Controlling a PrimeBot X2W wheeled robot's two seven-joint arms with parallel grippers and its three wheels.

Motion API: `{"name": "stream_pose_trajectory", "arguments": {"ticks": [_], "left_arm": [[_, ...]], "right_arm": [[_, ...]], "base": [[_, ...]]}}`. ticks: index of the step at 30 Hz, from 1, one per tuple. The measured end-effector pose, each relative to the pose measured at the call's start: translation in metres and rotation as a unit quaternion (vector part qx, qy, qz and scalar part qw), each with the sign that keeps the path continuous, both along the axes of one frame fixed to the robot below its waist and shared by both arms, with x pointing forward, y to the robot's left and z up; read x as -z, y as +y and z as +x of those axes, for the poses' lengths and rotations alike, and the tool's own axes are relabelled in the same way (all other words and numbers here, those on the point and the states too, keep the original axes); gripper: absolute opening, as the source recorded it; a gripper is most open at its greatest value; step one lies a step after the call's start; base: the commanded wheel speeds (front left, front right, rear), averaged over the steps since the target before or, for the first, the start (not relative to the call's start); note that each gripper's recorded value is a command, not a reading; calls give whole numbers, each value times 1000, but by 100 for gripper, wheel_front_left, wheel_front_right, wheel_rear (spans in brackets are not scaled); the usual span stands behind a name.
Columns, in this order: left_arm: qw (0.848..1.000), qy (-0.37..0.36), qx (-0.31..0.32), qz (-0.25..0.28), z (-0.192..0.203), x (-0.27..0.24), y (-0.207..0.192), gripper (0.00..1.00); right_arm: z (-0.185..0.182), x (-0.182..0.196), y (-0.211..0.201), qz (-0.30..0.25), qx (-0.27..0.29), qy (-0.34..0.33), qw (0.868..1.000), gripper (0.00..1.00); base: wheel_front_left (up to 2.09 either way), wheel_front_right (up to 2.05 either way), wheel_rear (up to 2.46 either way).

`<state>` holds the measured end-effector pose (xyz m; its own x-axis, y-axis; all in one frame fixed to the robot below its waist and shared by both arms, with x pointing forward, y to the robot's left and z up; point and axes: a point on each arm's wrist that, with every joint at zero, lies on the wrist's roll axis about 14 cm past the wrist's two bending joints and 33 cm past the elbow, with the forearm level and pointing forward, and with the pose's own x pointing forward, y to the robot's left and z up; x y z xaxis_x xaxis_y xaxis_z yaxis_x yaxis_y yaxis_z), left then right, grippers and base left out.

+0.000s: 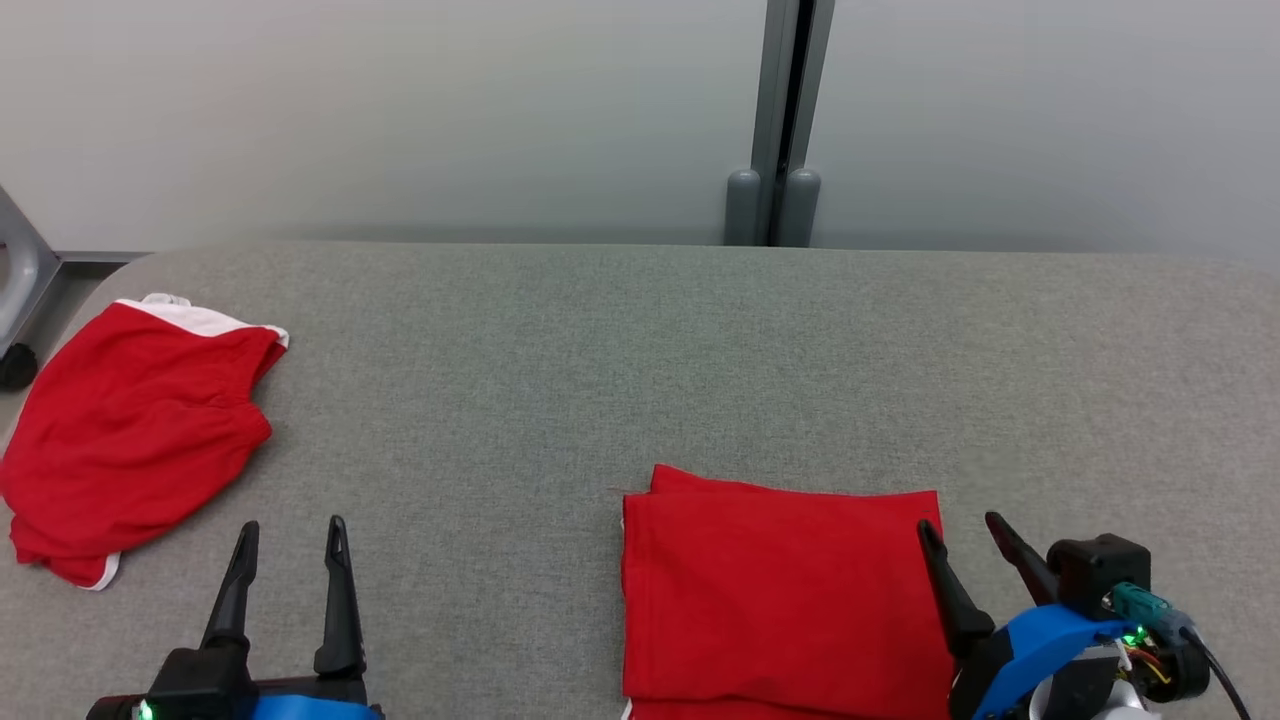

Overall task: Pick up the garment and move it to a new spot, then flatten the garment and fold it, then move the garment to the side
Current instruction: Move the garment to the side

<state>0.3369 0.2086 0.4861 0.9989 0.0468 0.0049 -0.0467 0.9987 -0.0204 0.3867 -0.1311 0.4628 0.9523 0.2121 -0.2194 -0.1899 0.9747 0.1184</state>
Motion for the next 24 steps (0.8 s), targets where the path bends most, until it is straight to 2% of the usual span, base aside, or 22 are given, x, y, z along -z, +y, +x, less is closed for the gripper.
{"name": "stream_pose_trajectory", "arguments": {"ticks": [7,12,24], "left_arm": [[1000,11,-6,-3,6,8,2,100],[1000,21,-10,-4,9,15,4,100],[1000,23,-12,-4,15,17,4,100]], "right_arm": [[-3,53,-1,-4,2,76,997,100],[-2,76,-1,-4,4,106,994,100],[-14,103,24,32,-21,150,988,100]], "base": [[0,0,0],[0,0,0],[0,0,0]]}}
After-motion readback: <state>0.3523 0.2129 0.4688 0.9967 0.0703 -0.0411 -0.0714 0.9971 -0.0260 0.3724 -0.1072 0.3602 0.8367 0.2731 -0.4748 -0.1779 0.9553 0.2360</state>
